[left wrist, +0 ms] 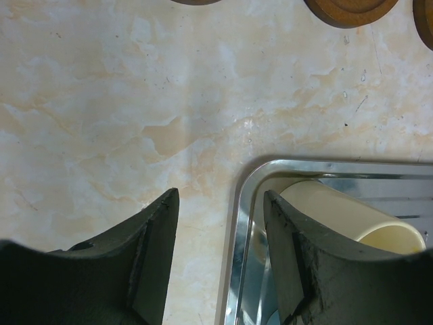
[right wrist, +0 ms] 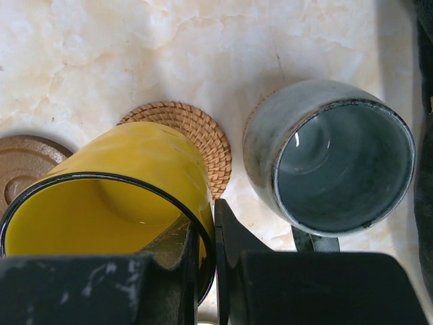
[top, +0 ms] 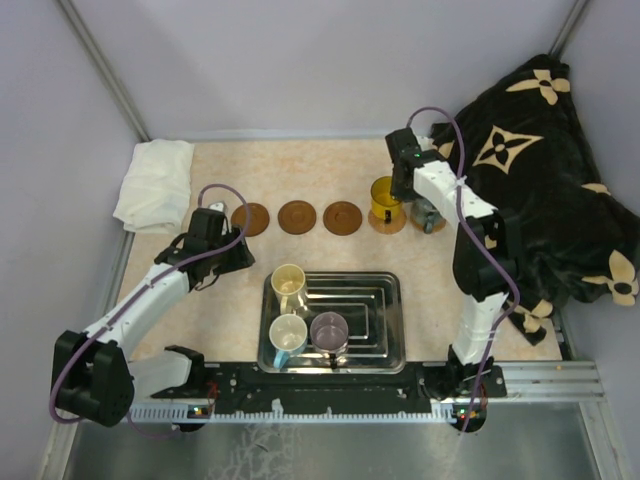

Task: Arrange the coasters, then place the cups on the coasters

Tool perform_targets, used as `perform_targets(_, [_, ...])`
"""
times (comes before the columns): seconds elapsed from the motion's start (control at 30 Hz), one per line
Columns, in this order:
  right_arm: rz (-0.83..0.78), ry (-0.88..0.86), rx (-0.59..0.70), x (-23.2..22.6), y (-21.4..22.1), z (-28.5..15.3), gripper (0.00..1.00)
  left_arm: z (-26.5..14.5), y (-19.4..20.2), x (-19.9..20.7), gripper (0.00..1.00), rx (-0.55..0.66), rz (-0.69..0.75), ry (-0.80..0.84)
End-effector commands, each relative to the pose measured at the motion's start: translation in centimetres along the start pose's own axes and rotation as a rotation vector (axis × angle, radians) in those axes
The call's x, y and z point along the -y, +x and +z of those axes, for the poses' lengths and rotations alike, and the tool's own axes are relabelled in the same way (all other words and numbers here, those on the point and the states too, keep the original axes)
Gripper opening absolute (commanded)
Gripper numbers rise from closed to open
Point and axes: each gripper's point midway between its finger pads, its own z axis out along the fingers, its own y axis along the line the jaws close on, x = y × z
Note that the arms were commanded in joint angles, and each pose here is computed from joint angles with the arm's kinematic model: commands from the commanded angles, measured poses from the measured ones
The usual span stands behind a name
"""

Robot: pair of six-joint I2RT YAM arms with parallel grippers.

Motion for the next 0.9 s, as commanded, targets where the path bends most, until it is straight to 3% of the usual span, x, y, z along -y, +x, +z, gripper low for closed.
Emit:
perform_targets(0.0, [0.022, -0.049, 0.073, -1.0, -2.5, -0.1, 0.00, -0.4, -1.3, 0.7, 0.59, 0.029, 0.000, 0.013])
perform_targets(0.87, [0.020, -0.024, 0.006, -0.3, -0.5, 2.2, 0.00, -0.2, -1.5, 0.6, 0.59, 0.026, 0.010, -0.001])
